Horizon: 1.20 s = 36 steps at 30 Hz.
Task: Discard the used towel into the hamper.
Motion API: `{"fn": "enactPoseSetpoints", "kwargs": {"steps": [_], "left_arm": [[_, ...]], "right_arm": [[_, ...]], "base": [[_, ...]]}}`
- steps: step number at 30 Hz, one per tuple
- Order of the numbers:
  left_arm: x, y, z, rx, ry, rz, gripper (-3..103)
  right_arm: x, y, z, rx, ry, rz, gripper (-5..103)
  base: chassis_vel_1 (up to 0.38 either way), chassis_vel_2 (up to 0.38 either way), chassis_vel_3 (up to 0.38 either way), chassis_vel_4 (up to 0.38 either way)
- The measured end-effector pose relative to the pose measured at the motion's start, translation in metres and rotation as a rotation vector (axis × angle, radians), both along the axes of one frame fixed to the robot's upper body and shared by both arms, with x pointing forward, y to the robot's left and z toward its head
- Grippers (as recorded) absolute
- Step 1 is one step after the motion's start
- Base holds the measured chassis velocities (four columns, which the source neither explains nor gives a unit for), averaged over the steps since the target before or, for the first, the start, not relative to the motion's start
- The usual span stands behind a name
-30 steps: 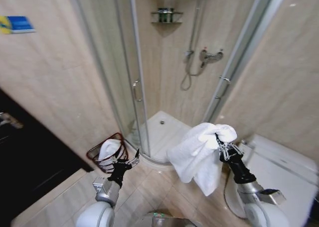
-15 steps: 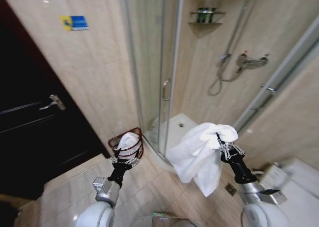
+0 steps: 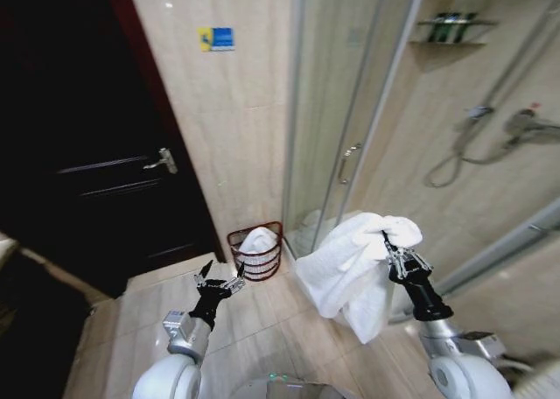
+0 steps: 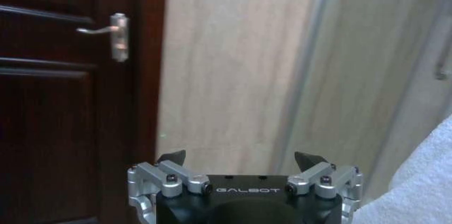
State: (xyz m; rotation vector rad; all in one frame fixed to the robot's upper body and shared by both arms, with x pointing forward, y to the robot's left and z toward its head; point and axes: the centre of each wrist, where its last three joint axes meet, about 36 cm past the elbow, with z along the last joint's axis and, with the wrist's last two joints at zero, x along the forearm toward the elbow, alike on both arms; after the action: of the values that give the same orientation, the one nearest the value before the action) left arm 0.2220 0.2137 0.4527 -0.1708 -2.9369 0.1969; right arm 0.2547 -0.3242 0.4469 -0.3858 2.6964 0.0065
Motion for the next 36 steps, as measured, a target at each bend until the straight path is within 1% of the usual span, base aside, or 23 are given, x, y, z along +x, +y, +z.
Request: {"fn": "enactPoseSetpoints", "kwargs": {"steps": [12, 29, 36], "left_arm": [[0.0000, 0.0000, 0.0000, 0.000, 0.000, 0.000, 100], [0.0000, 0.0000, 0.0000, 0.000, 0.000, 0.000, 100], [0.0000, 0.0000, 0.0000, 0.000, 0.000, 0.000, 100]], "right_arm": [[0.0022, 0.0050, 0.0008, 0.046, -0.023, -0.024, 8], [0.0024, 0.0002, -0.0019, 0.033, -0.012, -0.037, 8], [0.0024, -0.0006, -0.0043, 0.032, -0.007, -0.035, 8]], "base": [[0.089, 0.103, 0.096, 0.093], [0.000, 0.000, 0.000, 0.000], [0.106, 0.102, -0.114, -0.099]]}}
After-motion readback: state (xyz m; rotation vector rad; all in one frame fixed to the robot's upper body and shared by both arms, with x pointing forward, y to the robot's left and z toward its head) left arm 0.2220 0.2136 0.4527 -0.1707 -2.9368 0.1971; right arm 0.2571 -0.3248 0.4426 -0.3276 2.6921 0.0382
